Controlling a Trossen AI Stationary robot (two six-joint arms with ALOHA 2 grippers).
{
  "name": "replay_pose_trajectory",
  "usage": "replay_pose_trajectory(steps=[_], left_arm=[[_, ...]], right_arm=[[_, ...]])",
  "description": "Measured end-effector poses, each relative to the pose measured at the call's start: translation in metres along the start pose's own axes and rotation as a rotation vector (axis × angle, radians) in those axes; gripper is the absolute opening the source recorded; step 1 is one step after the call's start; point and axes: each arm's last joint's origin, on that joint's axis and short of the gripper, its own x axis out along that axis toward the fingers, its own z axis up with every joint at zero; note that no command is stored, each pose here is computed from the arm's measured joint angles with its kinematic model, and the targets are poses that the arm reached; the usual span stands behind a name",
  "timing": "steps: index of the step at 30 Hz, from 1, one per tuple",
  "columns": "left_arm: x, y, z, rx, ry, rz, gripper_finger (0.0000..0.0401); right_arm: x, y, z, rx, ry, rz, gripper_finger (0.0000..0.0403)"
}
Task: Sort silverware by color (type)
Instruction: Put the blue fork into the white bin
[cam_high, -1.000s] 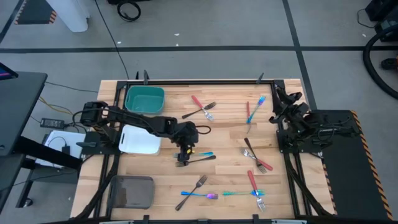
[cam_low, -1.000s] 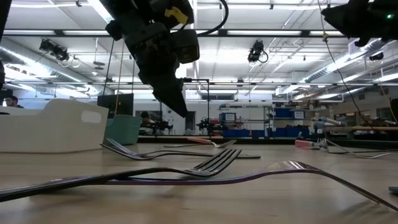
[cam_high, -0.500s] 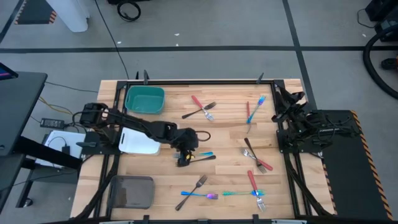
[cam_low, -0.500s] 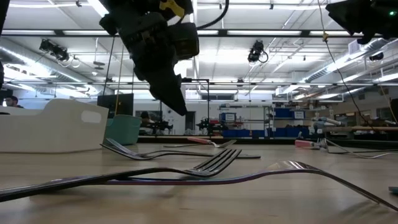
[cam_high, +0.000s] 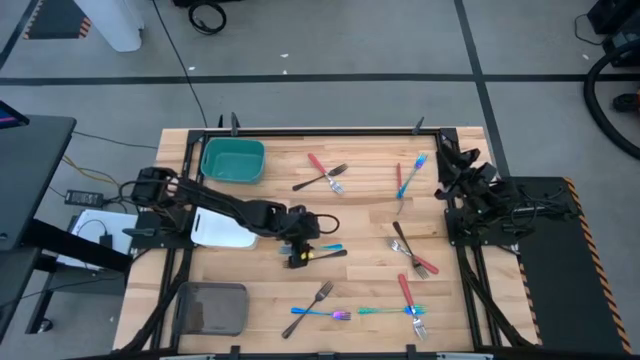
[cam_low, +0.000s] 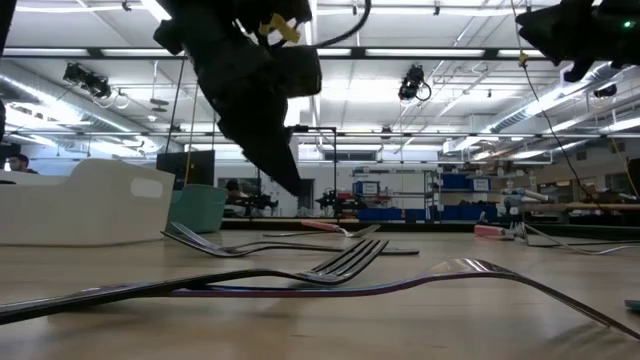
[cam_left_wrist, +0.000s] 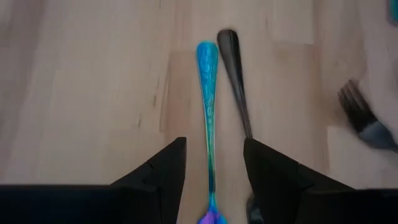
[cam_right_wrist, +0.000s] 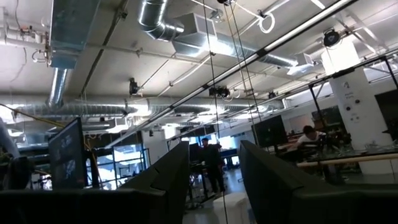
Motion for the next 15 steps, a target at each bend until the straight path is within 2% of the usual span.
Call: replay_pose_trajectory(steps=[11,15], left_arm=[[0.029,0.011,-0.013,-0.017,0.094,0.027,0.0172],[0.033,0.015,-0.013,-0.035,0.104,-0.006,0.0172]], right_arm=[[0.0,0.001,-0.004,-0.019,0.039,0.012,0.0149],[0.0,0.002,-0.006,-0.027,0.049,0.014,0.0149]])
